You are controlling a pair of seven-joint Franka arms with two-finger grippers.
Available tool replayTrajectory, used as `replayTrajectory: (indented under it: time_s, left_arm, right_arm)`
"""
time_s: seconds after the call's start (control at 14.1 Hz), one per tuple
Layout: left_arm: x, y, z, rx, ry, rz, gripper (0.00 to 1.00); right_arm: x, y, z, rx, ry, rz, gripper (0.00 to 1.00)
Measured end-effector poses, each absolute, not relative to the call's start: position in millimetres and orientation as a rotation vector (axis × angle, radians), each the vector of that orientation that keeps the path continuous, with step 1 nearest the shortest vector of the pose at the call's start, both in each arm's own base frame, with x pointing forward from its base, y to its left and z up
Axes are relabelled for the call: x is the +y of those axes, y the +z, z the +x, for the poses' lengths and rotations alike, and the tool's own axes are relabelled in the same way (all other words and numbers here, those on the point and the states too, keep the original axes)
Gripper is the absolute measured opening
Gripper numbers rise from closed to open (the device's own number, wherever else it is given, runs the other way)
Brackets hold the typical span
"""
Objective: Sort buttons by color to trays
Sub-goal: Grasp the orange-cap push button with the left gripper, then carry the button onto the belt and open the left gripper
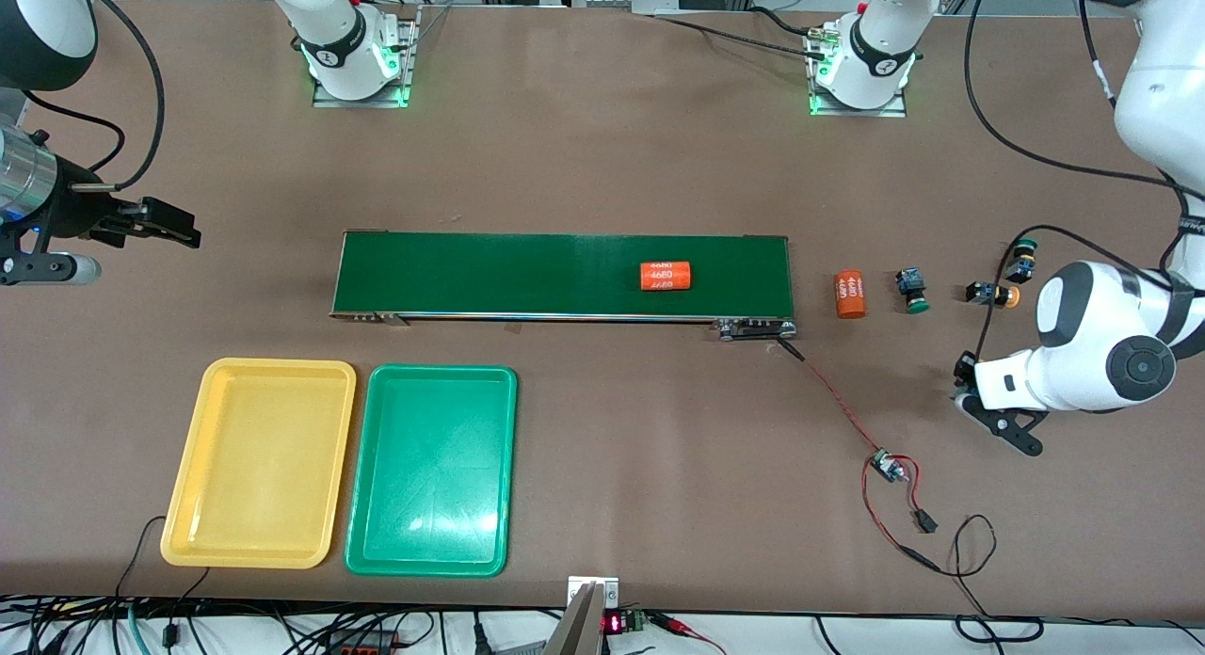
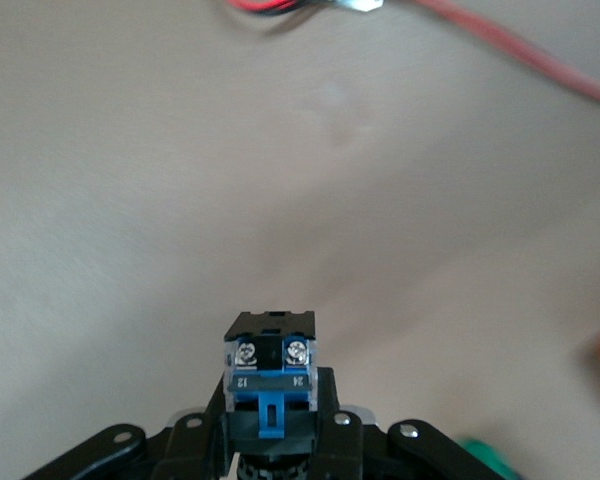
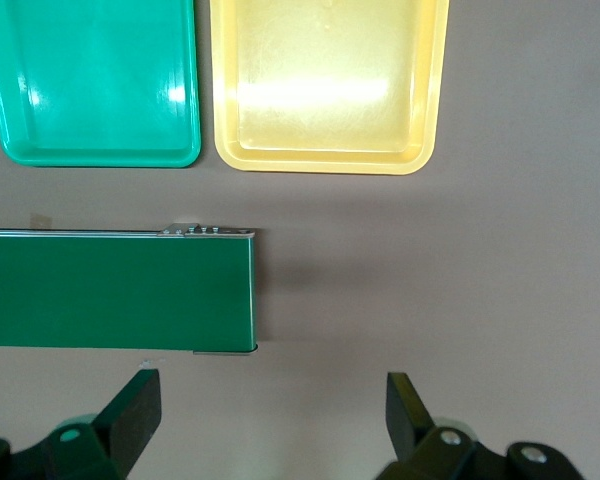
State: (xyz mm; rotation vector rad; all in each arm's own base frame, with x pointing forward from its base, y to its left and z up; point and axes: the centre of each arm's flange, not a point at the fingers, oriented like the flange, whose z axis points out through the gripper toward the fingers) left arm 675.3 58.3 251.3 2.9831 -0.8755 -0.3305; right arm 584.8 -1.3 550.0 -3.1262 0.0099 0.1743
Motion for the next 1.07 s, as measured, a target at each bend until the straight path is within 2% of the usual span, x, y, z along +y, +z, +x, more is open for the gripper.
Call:
replayTrajectory:
  time_s: [0.28, 0.71, 1.07]
  left_arm:
    - [-60.6, 303.9, 642.3, -0.613, -0.573, 2.976, 0.33]
    - [-247.3, 293.3, 578.4, -0.508, -0.682, 3.027, 0.33]
    - [-283.2, 257.9, 555.5, -0.237, -0.624, 3.068, 0.33]
  right_arm:
    - [-1.2, 549.9, 584.8, 0.010, 0.174, -3.126, 1.00]
    - [-1.3, 549.9, 584.8, 0.010, 0.174, -3.126, 1.00]
    - [-1.3, 549.9, 584.8, 0.010, 0.174, -3.126, 1.00]
